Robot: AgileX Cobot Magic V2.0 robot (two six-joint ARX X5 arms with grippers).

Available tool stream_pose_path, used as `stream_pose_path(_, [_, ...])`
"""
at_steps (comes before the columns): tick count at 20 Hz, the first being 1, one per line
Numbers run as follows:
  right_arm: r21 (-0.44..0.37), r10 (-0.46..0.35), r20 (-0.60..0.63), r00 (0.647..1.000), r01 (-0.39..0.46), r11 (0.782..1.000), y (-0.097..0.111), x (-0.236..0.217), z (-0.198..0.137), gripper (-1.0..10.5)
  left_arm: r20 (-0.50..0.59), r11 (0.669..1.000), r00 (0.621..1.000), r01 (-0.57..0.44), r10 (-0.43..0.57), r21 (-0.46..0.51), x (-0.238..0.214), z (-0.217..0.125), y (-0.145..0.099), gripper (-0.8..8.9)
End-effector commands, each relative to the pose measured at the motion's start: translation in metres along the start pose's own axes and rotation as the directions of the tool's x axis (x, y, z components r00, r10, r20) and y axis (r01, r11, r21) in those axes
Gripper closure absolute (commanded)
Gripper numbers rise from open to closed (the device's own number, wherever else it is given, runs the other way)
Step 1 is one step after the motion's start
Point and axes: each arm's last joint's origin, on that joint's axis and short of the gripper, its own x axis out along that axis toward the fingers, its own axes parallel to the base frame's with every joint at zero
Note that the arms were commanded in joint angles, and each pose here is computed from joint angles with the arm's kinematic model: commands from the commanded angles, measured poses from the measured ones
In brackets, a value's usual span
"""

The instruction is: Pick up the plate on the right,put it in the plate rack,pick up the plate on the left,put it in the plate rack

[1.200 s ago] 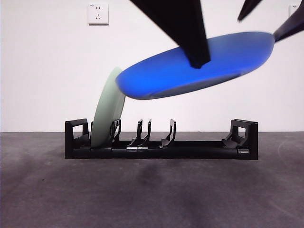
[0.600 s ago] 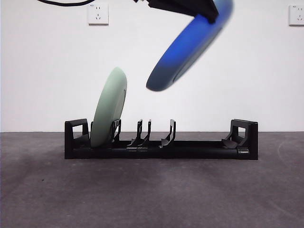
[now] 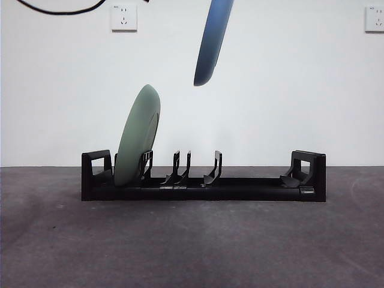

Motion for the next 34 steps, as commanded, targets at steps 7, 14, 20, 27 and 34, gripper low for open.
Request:
stream_pose_path(7, [-0.010, -0.006, -0.021, 1.000, 0.006, 1.000, 0.001, 0.011, 0.001, 6.0, 0.054, 0.970, 0.998, 0.032, -0.019, -0.241, 0.014, -0.017, 0.050, 8.23])
stream_pose_path(14, [-0.015, -0.013, -0.062, 0.998, 0.012, 1.000, 0.003, 0.024, -0.001, 6.0, 0.003, 0.963, 1.000, 0.003, -0.002, -0.269, 0.026, -0.038, 0.065, 8.23])
stream_pose_path(20, [-0.018, -0.016, -0.086, 0.996, 0.015, 1.000, 0.004, 0.034, -0.001, 6.0, -0.033, 0.958, 0.999, -0.023, 0.014, -0.287, 0.034, -0.053, 0.074, 8.23])
stream_pose_path(27, [-0.016, -0.010, -0.081, 0.997, 0.009, 1.000, 0.005, 0.040, 0.000, 6.0, -0.073, 0.949, 0.996, -0.071, 0.051, -0.309, 0.041, -0.069, 0.084, 8.23])
stream_pose_path(34, [-0.014, -0.007, -0.068, 0.998, 0.006, 1.000, 0.005, 0.041, 0.001, 6.0, -0.118, 0.950, 0.987, -0.139, 0.110, -0.279, 0.045, -0.080, 0.088, 8.22])
